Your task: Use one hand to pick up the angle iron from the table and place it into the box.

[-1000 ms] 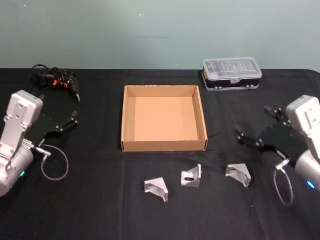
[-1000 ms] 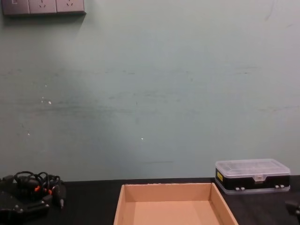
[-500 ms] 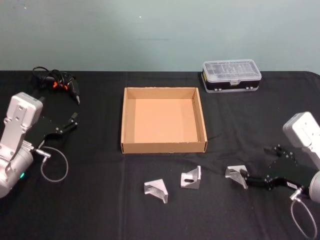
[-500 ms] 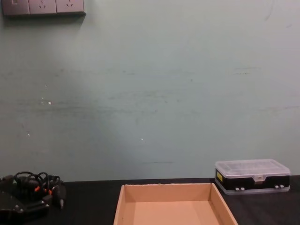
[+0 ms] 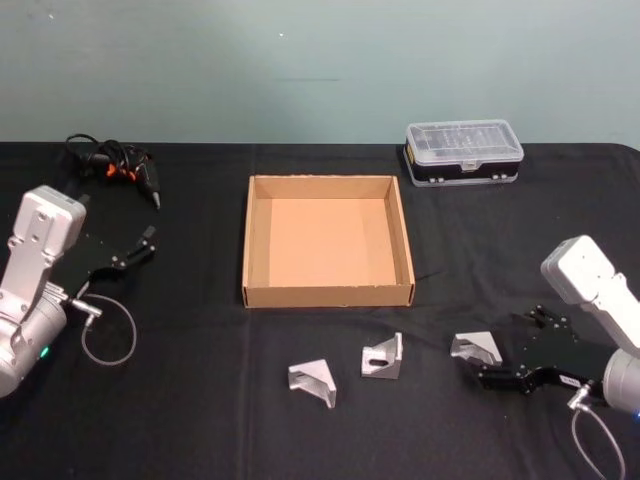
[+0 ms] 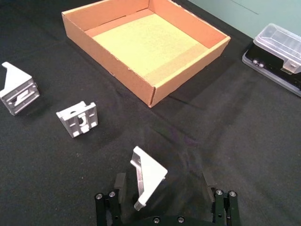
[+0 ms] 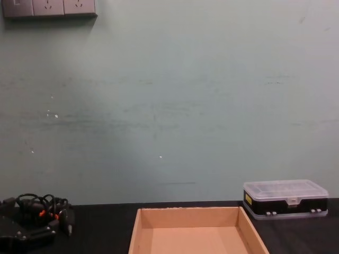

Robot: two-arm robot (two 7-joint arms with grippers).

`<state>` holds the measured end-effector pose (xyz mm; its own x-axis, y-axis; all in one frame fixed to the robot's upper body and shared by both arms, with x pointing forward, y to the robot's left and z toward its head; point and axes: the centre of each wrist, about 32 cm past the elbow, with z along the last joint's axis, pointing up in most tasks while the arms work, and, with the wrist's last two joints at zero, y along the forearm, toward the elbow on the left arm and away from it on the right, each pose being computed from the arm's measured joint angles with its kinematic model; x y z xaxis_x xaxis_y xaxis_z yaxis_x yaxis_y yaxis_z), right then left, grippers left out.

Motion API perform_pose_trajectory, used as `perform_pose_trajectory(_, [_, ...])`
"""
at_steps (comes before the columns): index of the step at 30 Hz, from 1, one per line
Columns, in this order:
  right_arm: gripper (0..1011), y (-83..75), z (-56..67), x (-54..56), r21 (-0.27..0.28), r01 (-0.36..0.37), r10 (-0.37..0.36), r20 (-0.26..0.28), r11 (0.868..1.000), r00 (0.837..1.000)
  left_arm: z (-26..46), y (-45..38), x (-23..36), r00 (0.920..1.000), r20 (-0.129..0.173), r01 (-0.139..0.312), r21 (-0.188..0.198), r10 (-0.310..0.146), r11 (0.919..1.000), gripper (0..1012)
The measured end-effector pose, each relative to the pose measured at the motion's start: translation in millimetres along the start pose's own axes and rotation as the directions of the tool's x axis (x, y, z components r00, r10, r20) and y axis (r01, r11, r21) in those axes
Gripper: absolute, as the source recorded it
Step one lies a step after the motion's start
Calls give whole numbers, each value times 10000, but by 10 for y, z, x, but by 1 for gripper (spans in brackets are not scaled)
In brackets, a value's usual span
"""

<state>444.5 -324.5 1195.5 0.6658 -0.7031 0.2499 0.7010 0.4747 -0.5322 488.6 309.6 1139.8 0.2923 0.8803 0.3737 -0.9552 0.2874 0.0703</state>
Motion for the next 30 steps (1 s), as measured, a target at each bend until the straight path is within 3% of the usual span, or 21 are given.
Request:
perform_pose_trajectory(9, [1004, 106, 6, -44, -49, 92, -92, 26, 9999, 10000, 0, 0, 0, 10000, 0, -1, -1, 1, 10000, 1011])
perform_pose_trajectory(19, [1004, 102, 3, -40, -57, 105, -105, 15, 9999, 9999, 0, 0, 0, 10000, 1, -1, 0, 1, 10000, 1011])
perform_pose_trajectory(26, [887, 100, 2, -38, -55, 106, -106, -3, 9999, 9999, 0, 0, 0, 10000, 1, -1, 0, 1, 10000, 1011])
perform_pose_trajectory(30, [741, 98, 2, -37, -53, 109, -109, -7, 9999, 9999, 0, 0, 0, 10000, 0, 0, 0, 0, 10000, 1012])
